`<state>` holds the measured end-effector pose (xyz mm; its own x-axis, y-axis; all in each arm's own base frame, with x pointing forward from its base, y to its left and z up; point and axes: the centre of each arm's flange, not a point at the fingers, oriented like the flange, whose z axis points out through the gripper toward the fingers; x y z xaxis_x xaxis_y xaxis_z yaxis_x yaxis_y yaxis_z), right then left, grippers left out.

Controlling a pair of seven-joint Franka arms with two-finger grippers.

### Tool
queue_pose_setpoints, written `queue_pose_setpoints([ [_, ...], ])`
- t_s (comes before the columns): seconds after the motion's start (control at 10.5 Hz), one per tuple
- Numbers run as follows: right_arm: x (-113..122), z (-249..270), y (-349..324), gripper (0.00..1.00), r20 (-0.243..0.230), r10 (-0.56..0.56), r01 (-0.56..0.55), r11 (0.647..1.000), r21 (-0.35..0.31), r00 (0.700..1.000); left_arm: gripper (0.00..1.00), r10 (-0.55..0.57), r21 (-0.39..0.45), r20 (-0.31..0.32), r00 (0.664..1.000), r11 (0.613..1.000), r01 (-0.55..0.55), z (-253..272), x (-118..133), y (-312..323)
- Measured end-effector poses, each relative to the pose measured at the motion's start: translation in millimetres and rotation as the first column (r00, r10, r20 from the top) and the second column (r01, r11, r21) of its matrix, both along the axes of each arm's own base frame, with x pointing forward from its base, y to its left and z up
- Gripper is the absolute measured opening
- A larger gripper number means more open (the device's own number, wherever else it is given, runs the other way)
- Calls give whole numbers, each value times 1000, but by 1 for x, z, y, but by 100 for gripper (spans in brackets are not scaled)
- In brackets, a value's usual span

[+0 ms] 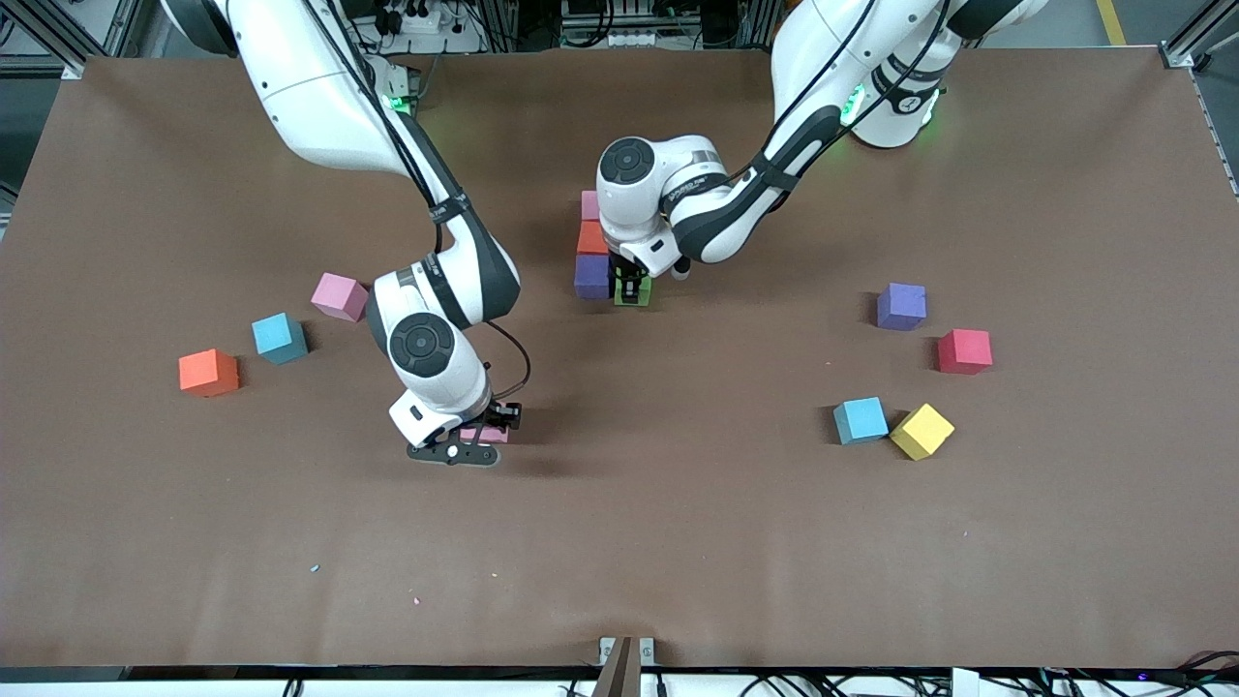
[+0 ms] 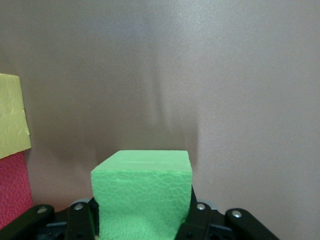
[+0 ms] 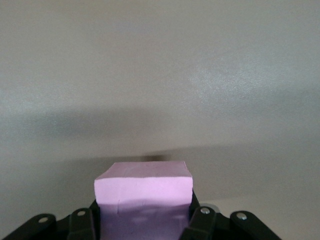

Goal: Arrange 11 blocks into digit 3

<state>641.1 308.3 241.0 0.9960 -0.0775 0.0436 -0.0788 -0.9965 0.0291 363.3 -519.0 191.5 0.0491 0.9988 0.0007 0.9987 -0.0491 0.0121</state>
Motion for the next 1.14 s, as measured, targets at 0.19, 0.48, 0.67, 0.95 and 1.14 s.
queue_pose_setpoints([
  [0.19,0,0,0,59,0,0,0,1000,0,1000,56,0,0,0,1000,1000,0,0,0,0],
  [0.48,0,0,0,59,0,0,0,1000,0,1000,56,-5,-1,0,1000,1000,5,0,-2,-3],
  [0.67,0,0,0,59,0,0,0,1000,0,1000,56,-16,7,-3,1000,1000,16,0,-8,-10],
  [0.95,0,0,0,59,0,0,0,1000,0,1000,56,-18,15,-6,1000,1000,18,-1,-8,-13],
  [1.14,0,0,0,59,0,1,-1,1000,0,1000,56,-20,20,-8,1000,1000,20,-1,-8,-14],
])
